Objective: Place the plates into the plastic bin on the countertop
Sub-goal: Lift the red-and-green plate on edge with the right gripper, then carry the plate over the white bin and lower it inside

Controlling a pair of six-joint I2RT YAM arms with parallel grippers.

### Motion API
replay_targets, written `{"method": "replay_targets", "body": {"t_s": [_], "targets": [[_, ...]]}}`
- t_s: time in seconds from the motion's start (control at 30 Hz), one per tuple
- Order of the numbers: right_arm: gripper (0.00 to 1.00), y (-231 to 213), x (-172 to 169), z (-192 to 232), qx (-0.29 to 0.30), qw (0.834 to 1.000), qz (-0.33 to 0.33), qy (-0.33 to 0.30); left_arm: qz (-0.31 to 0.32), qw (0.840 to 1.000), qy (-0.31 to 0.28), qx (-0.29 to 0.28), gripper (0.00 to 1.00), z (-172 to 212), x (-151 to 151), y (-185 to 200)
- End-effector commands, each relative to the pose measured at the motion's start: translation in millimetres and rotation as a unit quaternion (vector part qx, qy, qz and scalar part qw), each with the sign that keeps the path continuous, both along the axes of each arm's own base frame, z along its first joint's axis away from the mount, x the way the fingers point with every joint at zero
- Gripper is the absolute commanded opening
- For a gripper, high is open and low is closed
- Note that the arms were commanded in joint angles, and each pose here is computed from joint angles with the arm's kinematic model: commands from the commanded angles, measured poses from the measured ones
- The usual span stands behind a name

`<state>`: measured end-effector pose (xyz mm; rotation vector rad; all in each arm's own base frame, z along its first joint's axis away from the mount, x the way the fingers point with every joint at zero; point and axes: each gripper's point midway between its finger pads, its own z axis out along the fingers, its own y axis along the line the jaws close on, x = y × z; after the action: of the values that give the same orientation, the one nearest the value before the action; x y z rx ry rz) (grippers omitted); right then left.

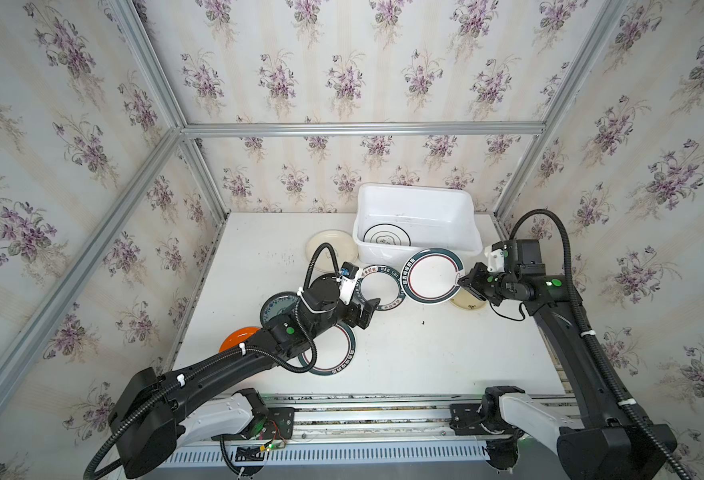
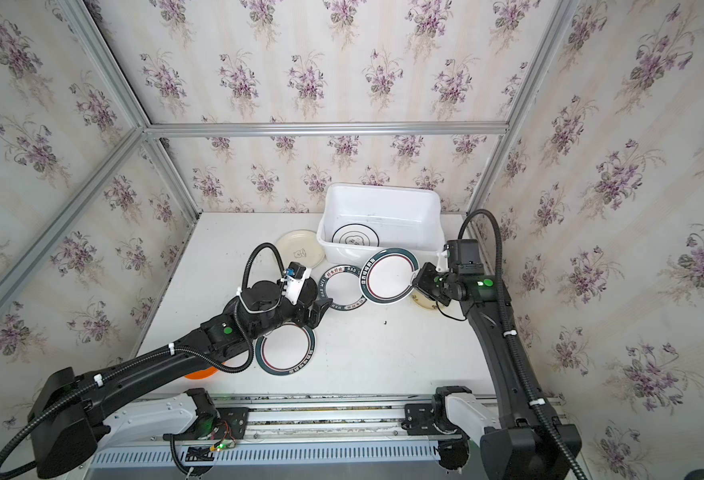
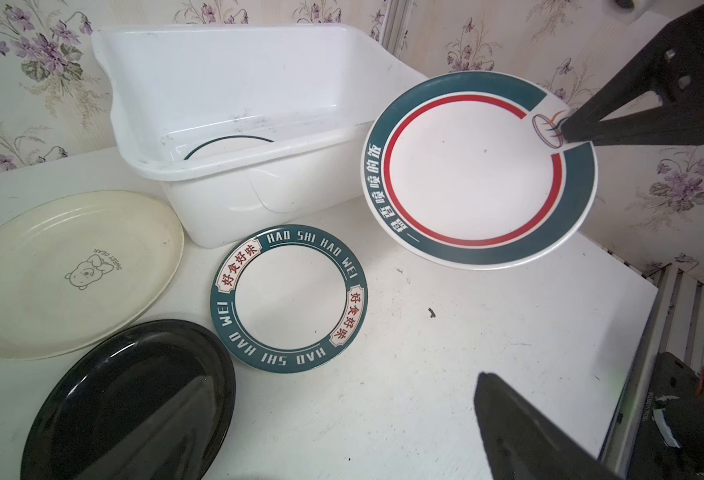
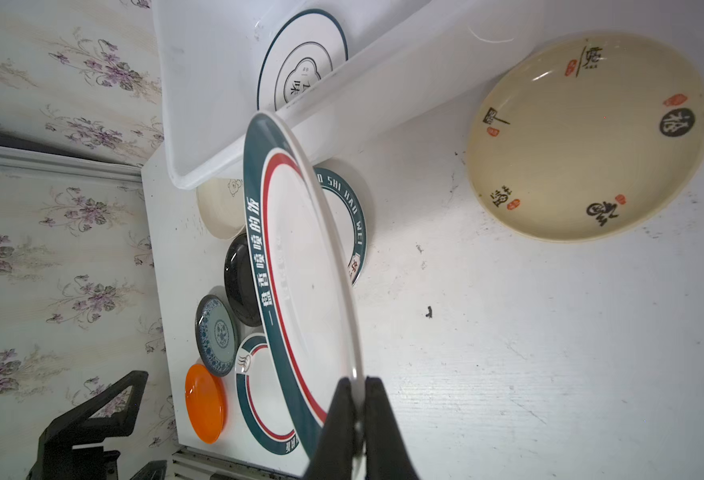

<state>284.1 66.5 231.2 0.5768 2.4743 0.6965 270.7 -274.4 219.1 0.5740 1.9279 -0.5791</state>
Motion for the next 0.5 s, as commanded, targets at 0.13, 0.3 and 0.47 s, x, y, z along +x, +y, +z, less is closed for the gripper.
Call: {"method": "replay_targets", "body": {"t_s": [0.13,0.3,0.47], "targets": [[0.00,10,44,38,0.019,0.997,0.015,-0.067,0.004,1.000,-0.017,-0.013,1.00,11,4,-2],[0.00,15,87,49,0.022,0.996,0.023,-0.084,0.010,0.999,-0.029,-0.018,1.00,18,4,3],[0.00,15,139,54,0.004,0.995,0.027,-0.095,0.014,0.999,-0.034,-0.021,1.00,22,2,8]]}}
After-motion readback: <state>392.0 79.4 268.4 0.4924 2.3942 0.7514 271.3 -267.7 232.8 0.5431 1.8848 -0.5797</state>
